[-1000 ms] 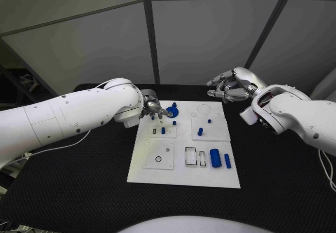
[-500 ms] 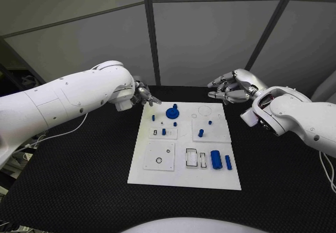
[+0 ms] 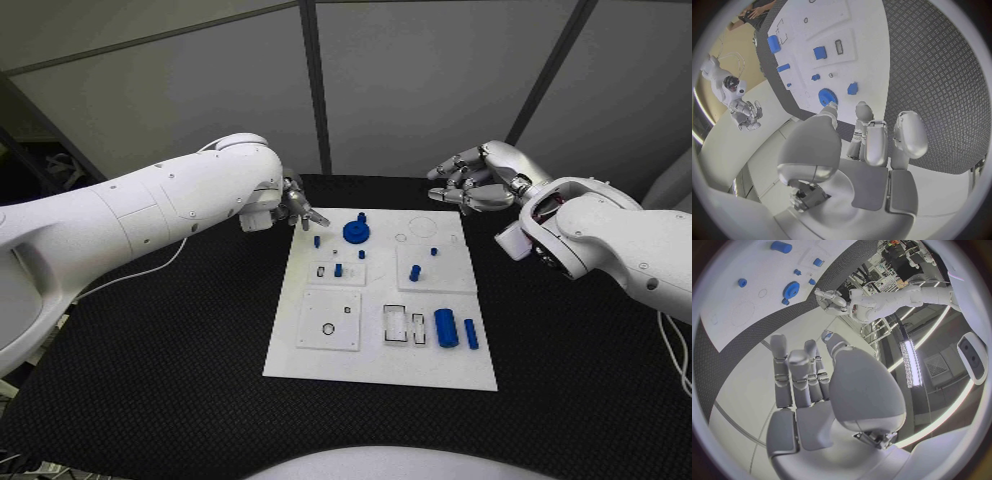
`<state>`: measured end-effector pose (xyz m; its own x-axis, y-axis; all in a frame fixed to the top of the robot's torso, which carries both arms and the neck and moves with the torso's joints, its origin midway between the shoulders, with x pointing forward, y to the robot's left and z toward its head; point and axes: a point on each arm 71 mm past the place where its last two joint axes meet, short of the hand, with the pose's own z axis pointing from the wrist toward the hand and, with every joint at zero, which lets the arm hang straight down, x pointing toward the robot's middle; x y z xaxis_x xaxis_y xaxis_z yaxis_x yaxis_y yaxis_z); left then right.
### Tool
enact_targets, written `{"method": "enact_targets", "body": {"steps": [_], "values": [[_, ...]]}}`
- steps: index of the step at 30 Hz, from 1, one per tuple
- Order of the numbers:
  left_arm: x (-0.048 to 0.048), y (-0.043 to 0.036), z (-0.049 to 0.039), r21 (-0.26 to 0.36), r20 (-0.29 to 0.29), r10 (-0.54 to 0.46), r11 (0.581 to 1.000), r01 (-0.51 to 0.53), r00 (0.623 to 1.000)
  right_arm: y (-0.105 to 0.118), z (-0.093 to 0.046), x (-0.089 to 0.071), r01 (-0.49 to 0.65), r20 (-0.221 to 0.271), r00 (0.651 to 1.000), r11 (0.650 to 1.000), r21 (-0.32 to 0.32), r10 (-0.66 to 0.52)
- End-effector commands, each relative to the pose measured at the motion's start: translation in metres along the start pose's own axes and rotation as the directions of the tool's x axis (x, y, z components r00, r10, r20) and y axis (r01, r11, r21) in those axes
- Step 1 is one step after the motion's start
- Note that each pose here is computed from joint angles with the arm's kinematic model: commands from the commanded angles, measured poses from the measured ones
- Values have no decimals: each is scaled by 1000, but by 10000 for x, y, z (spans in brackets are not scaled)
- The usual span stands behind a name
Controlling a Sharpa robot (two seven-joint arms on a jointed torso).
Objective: Assemble the parts on the task board
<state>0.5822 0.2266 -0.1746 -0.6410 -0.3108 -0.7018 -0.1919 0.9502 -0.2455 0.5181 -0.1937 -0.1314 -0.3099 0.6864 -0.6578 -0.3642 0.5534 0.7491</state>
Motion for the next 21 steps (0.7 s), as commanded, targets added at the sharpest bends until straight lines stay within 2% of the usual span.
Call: {"method": "enact_targets", "body": {"steps": [1, 13, 21], "values": [[25, 5, 36, -4, -17, 37, 999, -37, 999, 22, 6, 3, 0, -5, 1000, 1000, -11, 0], [78, -30, 95, -1, -32, 49, 999, -49, 998, 30, 17, 16, -1, -8, 1000, 1000, -13, 1], [123, 0, 121, -5, -48, 52, 999, -52, 998, 31, 20, 19, -1, -9, 1000, 1000, -13, 1]]}}
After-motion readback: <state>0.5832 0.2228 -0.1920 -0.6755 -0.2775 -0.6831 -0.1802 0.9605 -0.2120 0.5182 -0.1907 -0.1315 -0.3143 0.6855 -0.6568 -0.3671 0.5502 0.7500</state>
